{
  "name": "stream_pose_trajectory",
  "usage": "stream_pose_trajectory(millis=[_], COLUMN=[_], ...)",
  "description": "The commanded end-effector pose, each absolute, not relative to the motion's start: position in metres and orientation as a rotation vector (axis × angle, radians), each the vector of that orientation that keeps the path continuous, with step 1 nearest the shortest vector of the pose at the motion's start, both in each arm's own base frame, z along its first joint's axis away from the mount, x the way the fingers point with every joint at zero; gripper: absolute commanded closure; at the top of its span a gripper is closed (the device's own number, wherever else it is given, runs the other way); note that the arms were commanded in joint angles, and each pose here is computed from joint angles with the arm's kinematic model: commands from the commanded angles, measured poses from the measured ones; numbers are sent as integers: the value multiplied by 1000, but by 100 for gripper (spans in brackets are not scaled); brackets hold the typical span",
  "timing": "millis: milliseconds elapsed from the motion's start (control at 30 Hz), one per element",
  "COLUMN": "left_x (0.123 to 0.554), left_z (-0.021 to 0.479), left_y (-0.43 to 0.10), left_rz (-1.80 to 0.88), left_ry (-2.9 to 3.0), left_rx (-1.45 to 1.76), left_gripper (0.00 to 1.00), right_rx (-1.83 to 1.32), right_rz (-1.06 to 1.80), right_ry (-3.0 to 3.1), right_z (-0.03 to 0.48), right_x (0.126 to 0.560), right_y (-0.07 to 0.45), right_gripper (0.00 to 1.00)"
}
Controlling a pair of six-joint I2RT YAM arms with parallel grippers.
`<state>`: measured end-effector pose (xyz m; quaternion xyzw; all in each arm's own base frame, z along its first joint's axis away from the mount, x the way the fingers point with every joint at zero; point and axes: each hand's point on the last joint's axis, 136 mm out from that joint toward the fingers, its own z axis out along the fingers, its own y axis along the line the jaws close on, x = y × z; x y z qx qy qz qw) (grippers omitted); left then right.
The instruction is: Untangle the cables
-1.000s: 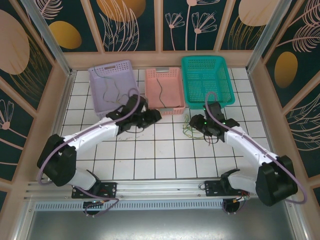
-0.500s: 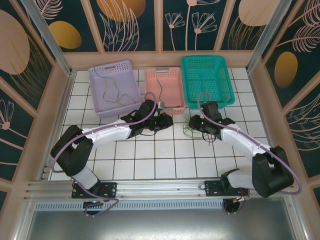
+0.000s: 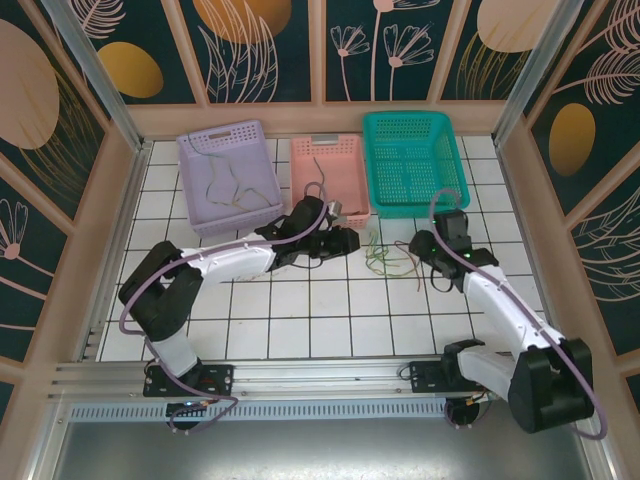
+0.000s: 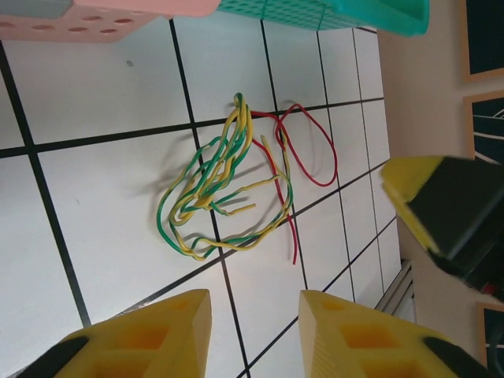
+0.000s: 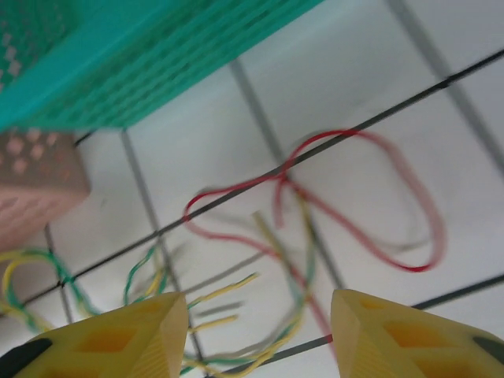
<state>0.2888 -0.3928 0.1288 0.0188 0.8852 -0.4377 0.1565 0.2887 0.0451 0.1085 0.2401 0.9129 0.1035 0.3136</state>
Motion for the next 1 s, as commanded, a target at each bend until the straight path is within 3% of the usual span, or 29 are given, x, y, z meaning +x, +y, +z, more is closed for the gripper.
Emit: stream_pose_trajectory(millis=[0,267,600,667,833,967], left_x=[288,284,286,288,300,309], left_z=[139,132,121,114,97,76], left_y=[-406,-414,-430,-435,-442,-440], left_rz=[-1276,-1278,-1262,-1245,-1140,-1031], left_ry=[2513,2536,2563,2570,2580,2604], left_rx=[121,159,227,243,260,290], left_gripper=[61,58,42,40,33,32], right_rx=[873,813,781,779,770,756], right_rz=[140,215,240,250,214,189], right_ry=[2449,2546,2580,2581,2549,2490], right_z=[80,49,26,24,33,57], right_x=[266,295,303,304,302,299], right_y=[6,-11,-8,-7,-12,-15], right_gripper=[46,46,52,60,92,100])
